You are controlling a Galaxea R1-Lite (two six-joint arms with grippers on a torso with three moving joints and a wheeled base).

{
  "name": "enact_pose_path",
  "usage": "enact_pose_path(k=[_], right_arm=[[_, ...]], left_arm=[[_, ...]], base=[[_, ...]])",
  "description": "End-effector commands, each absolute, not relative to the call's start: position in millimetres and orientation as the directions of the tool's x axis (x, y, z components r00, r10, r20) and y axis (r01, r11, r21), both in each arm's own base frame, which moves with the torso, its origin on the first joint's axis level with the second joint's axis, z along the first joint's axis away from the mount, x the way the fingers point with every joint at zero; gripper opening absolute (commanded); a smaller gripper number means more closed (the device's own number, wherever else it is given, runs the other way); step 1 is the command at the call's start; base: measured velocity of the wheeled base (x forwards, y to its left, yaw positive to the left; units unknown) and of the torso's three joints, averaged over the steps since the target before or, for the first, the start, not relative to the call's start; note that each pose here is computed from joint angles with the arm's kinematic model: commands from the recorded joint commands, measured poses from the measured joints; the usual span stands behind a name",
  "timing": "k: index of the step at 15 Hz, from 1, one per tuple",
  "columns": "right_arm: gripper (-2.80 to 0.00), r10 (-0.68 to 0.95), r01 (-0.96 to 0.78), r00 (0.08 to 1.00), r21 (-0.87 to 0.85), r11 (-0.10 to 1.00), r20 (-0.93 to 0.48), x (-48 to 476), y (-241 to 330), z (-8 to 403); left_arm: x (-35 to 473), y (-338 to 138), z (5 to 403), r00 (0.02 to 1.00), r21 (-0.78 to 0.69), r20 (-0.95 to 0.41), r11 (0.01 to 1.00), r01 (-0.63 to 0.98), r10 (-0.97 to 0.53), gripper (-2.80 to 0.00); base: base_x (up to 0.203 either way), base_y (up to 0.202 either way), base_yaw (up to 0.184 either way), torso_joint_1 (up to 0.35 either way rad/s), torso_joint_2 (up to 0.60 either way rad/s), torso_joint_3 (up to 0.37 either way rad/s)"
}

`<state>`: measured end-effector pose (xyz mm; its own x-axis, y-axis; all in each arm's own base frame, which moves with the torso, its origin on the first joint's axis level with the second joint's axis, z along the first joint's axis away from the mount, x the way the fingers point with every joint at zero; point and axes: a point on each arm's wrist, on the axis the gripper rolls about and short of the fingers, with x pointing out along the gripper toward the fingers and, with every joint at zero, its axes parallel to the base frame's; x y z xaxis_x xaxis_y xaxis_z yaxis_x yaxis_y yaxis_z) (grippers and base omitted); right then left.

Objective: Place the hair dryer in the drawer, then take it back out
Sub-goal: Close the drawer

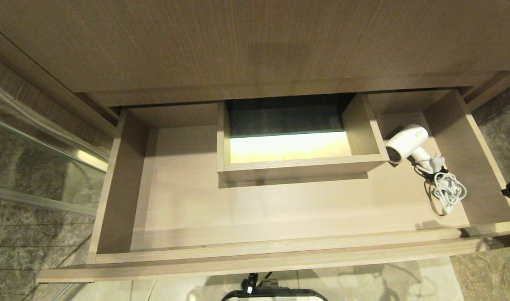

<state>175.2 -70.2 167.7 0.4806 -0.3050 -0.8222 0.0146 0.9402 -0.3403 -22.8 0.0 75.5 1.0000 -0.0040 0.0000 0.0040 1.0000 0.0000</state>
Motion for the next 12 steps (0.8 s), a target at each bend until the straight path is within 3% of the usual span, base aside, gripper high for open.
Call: enact_pose_path(k=[1, 3, 5, 8, 10, 12], right_arm=[[-2.80, -0.304, 0.022, 0.523, -0.344, 0.939, -0.796, 186.4, -74.0, 171.6], [-2.80, -0.303, 0.039, 0.600, -0.351, 0.935, -0.740, 193.4, -75.6, 181.3], [-2.80, -0.244, 0.048, 0.740, -0.313, 0.949, -0.627, 206.4, -77.2, 201.2], [-2.80, -0.180, 0.098, 0.917, -0.235, 0.967, -0.355, 244.9, -75.1, 241.0], [-2.80, -0.151, 0.098, 0.954, -0.205, 0.974, -0.259, 263.0, -71.6, 259.0], [-2.80, -0.138, 0.081, 0.947, -0.199, 0.977, -0.292, 255.9, -68.3, 256.9]], left_arm=[[-22.8, 0.0, 75.4, 1.000, 0.000, 0.000, 1.000, 0.005, -0.005, -2.80], [-22.8, 0.0, 75.5, 1.000, 0.000, 0.000, 1.000, 0.005, -0.005, -2.80], [-22.8, 0.0, 75.5, 1.000, -0.002, 0.000, 1.000, 0.005, -0.005, -2.80], [-22.7, 0.0, 75.1, 1.000, 0.000, -0.002, 1.000, 0.005, -0.005, -2.80], [-22.7, 0.0, 75.2, 1.000, 0.000, -0.001, 1.000, 0.005, -0.005, -2.80], [-22.8, 0.0, 75.5, 1.000, 0.000, 0.000, 1.000, 0.005, -0.005, -2.80]], base=[[0.000, 0.000, 0.000, 0.000, 0.00, 0.000], [0.000, 0.000, 0.000, 0.000, 0.00, 0.000], [0.000, 0.000, 0.000, 0.000, 0.00, 0.000], [0.000, 0.000, 0.000, 0.000, 0.00, 0.000], [0.000, 0.000, 0.000, 0.000, 0.00, 0.000], [0.000, 0.000, 0.000, 0.000, 0.00, 0.000]])
